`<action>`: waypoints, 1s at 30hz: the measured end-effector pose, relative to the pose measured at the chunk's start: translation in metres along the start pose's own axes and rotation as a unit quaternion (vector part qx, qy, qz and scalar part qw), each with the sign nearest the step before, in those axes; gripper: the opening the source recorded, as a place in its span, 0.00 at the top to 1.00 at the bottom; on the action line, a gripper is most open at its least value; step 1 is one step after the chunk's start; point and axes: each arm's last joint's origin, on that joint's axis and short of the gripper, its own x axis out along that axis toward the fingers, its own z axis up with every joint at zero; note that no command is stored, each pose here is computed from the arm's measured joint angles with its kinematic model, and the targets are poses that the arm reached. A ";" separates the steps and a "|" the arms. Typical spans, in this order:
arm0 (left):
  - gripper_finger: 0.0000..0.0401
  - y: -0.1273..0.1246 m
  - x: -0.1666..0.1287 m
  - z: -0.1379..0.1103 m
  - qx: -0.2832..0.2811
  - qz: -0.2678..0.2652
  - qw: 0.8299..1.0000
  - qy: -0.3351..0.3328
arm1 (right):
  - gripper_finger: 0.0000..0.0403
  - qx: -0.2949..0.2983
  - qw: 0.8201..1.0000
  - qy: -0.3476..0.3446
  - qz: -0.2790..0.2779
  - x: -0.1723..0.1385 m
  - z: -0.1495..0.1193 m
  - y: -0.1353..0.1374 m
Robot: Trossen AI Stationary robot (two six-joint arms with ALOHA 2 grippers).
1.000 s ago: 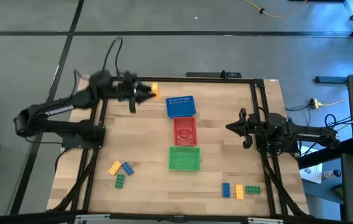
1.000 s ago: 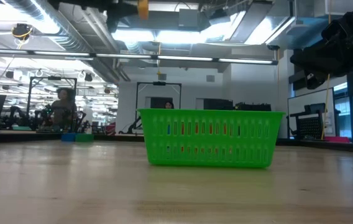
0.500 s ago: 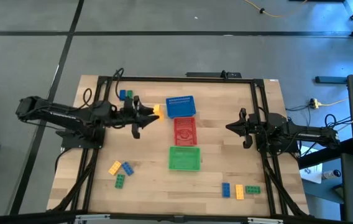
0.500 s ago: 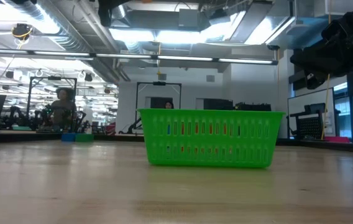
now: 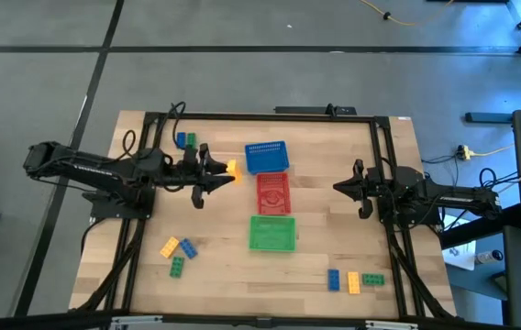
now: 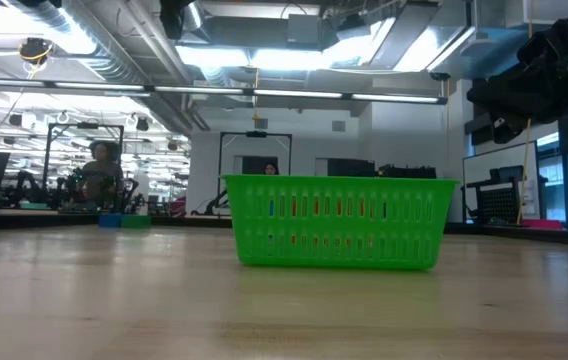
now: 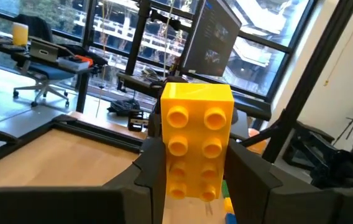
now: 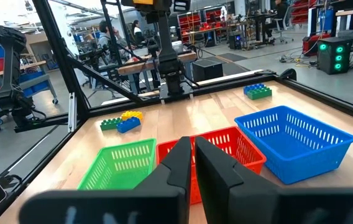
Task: Sort & place blocks by color
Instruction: Put the top yellow game piece into the green basket
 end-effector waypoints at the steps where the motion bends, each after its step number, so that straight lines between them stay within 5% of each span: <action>1: 0.71 0.000 0.000 0.000 0.000 -0.006 1.000 0.002 | 0.94 0.000 1.000 0.000 0.000 0.000 0.000 0.000; 14: 0.71 -0.002 0.000 -0.001 -0.015 -0.032 0.999 0.011 | 0.94 0.002 1.000 -0.011 0.002 0.000 0.002 0.000; 21: 0.71 -0.001 0.000 -0.004 -0.012 -0.028 0.999 0.031 | 0.94 0.126 0.986 -0.103 0.024 -0.002 0.020 0.004; 30: 0.71 0.001 0.000 -0.005 -0.011 -0.011 0.999 0.032 | 0.94 0.126 0.983 -0.133 0.018 -0.003 0.025 0.004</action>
